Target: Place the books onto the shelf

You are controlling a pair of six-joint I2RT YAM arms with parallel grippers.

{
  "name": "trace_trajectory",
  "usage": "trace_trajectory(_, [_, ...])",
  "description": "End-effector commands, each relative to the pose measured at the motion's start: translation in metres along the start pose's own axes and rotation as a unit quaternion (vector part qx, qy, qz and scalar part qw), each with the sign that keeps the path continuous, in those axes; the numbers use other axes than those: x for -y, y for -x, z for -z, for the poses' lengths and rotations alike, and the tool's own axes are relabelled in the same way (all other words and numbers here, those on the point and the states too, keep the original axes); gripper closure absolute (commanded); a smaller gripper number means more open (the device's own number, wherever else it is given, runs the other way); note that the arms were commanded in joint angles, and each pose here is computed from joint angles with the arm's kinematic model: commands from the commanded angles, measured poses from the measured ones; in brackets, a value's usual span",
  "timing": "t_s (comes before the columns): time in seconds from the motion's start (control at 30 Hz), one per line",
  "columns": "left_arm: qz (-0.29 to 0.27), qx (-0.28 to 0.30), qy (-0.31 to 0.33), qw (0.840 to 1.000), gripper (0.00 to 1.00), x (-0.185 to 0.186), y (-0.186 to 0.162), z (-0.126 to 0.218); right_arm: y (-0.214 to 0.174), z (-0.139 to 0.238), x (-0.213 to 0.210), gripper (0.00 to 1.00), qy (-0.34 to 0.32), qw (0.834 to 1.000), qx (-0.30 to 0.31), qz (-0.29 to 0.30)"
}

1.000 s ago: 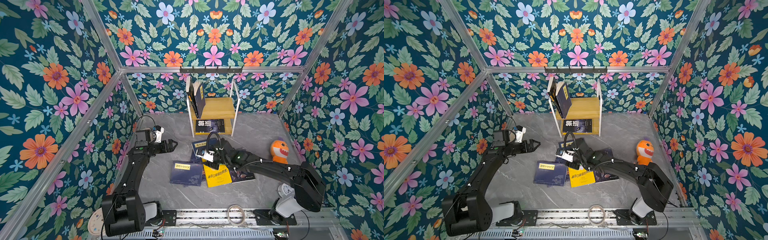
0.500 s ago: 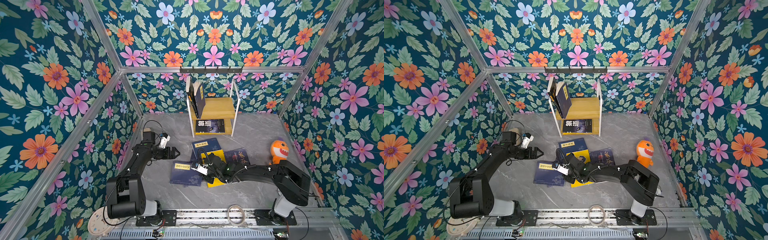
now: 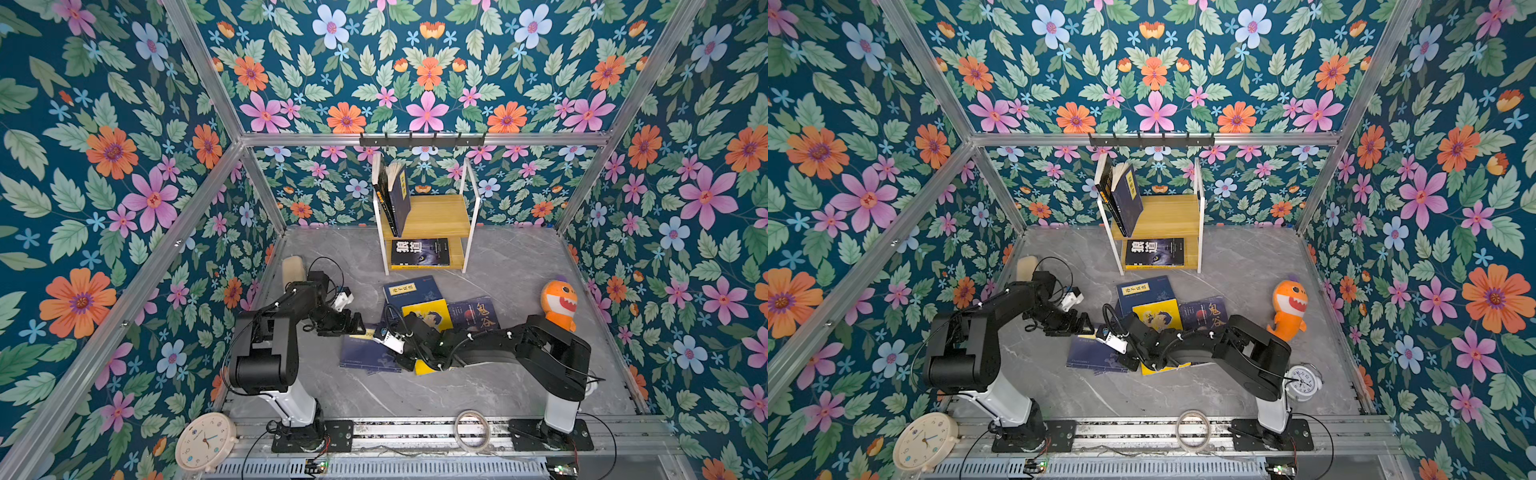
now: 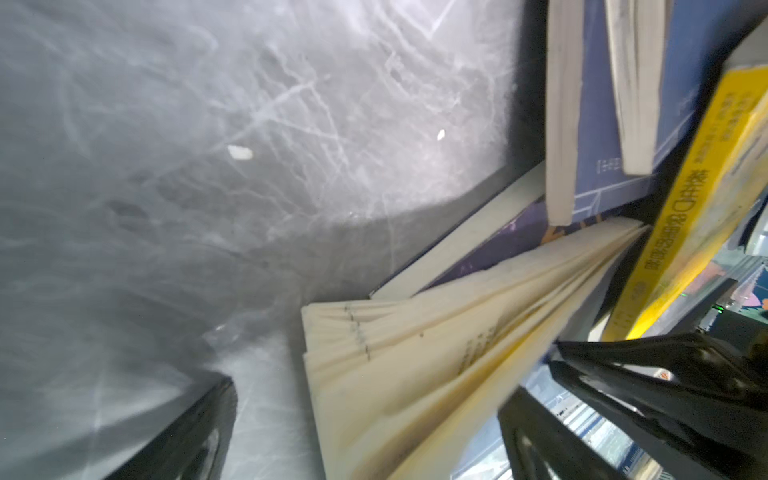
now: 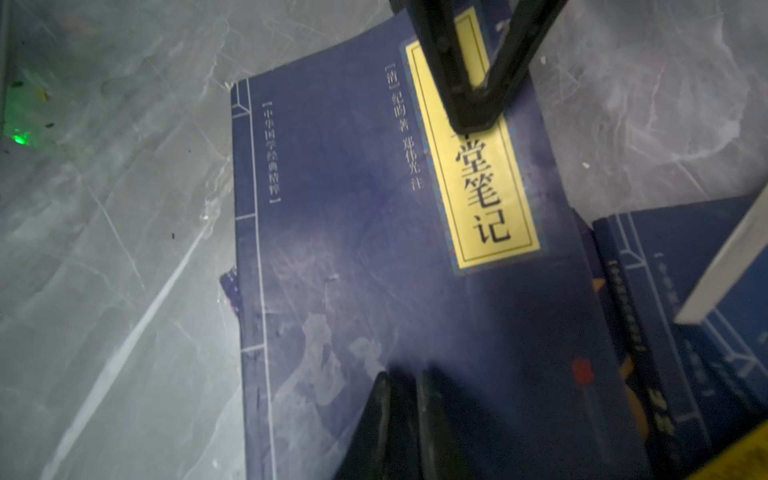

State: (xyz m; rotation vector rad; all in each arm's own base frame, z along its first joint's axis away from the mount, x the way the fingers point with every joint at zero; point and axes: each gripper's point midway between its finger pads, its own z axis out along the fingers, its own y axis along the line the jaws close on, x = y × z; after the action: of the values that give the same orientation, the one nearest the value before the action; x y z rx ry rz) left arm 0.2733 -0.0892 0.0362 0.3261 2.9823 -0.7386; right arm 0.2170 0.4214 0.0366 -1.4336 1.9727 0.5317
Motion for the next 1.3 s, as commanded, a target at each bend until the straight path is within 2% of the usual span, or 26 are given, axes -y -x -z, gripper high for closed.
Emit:
trace_trajectory(0.0, [0.014, -0.007, -0.032, 0.999, 0.06, 0.008, -0.004, -0.005, -0.039, -0.009, -0.005, 0.86, -0.001, 0.998, -0.064, -0.012])
trace_trajectory(0.1, [0.003, 0.001, -0.049, 0.999, 0.14, 0.018, 0.000, -0.002, -0.045, -0.015, -0.005, 0.86, -0.004, 0.998, -0.066, -0.017])
trace_trajectory(0.27, [-0.013, 0.019, -0.061, 0.998, 0.40, 0.030, 0.005, 0.009, -0.050, -0.021, -0.006, 0.86, -0.003, 0.998, -0.067, -0.019])
trace_trajectory(0.4, [-0.020, 0.034, -0.049, 0.998, 0.51, 0.032, 0.007, 0.020, -0.051, -0.023, -0.004, 0.86, -0.007, 0.998, -0.067, -0.015])
trace_trajectory(0.47, [-0.026, 0.045, -0.047, 0.998, 0.59, 0.035, 0.009, 0.027, -0.052, -0.023, -0.004, 0.86, -0.007, 0.998, -0.067, -0.014])
trace_trajectory(0.7, [-0.034, 0.061, -0.046, 0.997, 1.00, 0.040, 0.012, 0.037, -0.040, -0.017, -0.001, 0.85, -0.016, 0.999, -0.051, -0.009])
trace_trajectory(0.9, [-0.037, 0.086, -0.050, 0.994, 1.00, 0.049, 0.020, 0.053, -0.002, 0.013, 0.007, 0.79, -0.039, 0.999, -0.002, -0.011])
trace_trajectory(1.07, [-0.033, 0.107, -0.058, 0.992, 1.00, 0.059, 0.029, 0.073, 0.033, 0.045, 0.012, 0.61, -0.066, 0.997, 0.032, -0.010])
trace_trajectory(1.27, [0.022, 0.149, -0.074, 0.986, 1.00, 0.062, 0.045, 0.102, 0.058, 0.071, 0.023, 0.40, -0.122, 0.991, 0.048, -0.004])
